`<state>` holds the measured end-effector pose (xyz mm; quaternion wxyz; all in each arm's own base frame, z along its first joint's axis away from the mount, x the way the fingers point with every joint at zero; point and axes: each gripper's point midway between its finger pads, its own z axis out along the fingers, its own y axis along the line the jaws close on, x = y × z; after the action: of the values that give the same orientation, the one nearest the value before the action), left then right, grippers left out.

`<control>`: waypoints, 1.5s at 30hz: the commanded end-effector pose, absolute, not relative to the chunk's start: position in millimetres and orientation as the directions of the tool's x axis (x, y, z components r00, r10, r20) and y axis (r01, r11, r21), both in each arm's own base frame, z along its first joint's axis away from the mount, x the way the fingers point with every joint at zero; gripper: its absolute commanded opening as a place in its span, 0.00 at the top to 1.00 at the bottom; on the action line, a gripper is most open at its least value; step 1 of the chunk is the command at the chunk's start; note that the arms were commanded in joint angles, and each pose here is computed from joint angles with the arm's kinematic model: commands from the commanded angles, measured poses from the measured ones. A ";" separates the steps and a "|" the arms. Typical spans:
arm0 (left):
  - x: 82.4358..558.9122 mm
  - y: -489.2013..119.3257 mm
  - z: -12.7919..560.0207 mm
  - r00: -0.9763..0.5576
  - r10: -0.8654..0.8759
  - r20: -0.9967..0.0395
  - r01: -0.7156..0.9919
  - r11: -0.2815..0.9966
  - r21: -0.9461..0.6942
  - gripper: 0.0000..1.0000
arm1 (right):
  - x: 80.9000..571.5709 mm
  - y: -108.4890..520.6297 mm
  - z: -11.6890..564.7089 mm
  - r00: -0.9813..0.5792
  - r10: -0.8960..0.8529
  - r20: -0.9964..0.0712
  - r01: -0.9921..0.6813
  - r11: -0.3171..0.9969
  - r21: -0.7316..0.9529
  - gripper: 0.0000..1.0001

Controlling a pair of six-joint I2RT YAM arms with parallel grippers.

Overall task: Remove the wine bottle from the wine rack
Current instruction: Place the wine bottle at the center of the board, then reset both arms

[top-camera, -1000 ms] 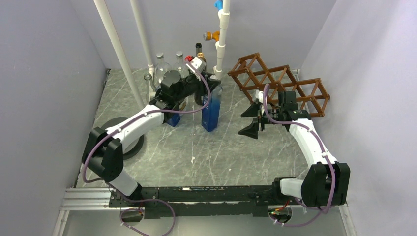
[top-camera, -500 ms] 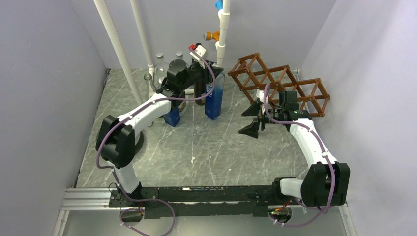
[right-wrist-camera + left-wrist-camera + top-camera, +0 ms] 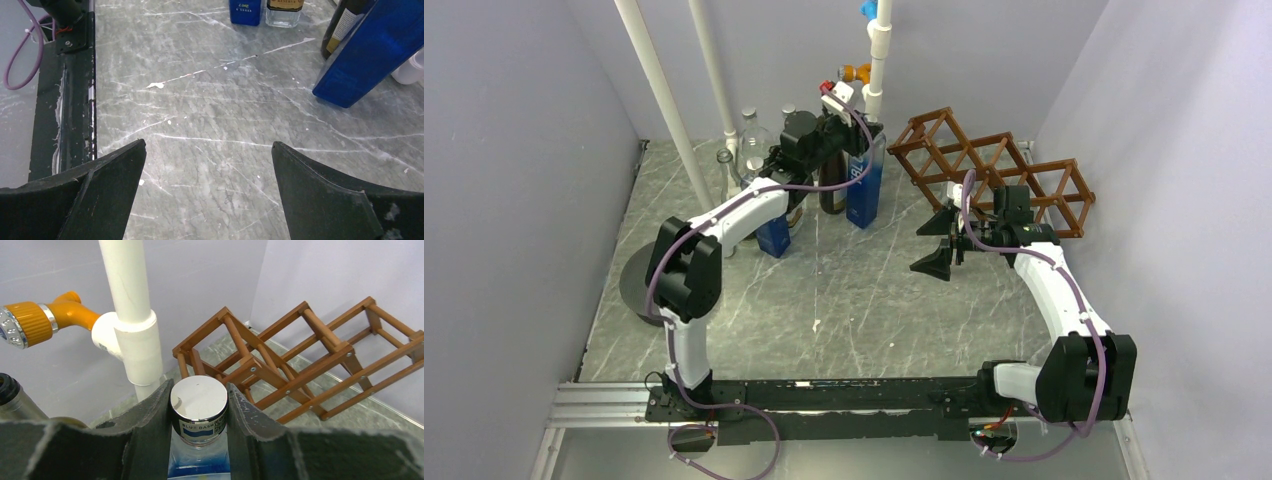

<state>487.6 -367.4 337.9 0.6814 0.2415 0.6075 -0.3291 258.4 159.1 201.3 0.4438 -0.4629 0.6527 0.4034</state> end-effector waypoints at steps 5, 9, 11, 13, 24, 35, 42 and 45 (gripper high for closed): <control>492.5 -354.5 452.8 0.332 -0.333 -0.882 0.704 0.710 -0.003 1.00 | 261.6 158.5 217.7 -0.112 -0.233 -0.966 -0.969 0.243 0.054 0.01; 499.1 -355.5 445.9 0.335 -0.325 -0.884 0.695 0.719 -0.001 1.00 | 261.3 157.8 218.5 -0.110 -0.231 -0.967 -0.969 0.243 0.052 0.01; 500.7 -356.4 440.5 0.334 -0.317 -0.888 0.692 0.721 0.003 1.00 | 261.5 157.5 218.6 -0.110 -0.231 -0.967 -0.968 0.244 0.052 0.01; 501.3 -357.2 434.5 0.329 -0.306 -0.894 0.692 0.722 0.007 1.00 | 261.1 157.6 218.8 -0.109 -0.230 -0.967 -0.969 0.243 0.051 0.01; 497.7 -355.4 417.9 0.281 -0.287 -0.916 0.695 0.719 -0.012 0.56 | 261.1 157.1 218.8 -0.110 -0.227 -0.968 -0.968 0.243 0.053 0.01; 484.2 -349.9 425.7 0.285 -0.280 -0.917 0.701 0.714 0.000 0.37 | 260.8 157.3 218.0 -0.112 -0.225 -0.968 -0.969 0.242 0.056 0.01; 473.1 -345.7 437.5 0.284 -0.291 -0.914 0.711 0.703 -0.003 0.32 | 261.0 157.2 218.0 -0.113 -0.226 -0.968 -0.969 0.242 0.057 0.01; 465.0 -344.5 443.4 0.250 -0.311 -0.917 0.727 0.686 -0.034 0.30 | 260.5 157.1 218.4 -0.109 -0.228 -0.967 -0.969 0.242 0.053 0.01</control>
<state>489.8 -354.7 398.2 0.7506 0.2107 0.5408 -0.3157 259.9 156.1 203.0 0.4486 -0.4606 0.6532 0.3998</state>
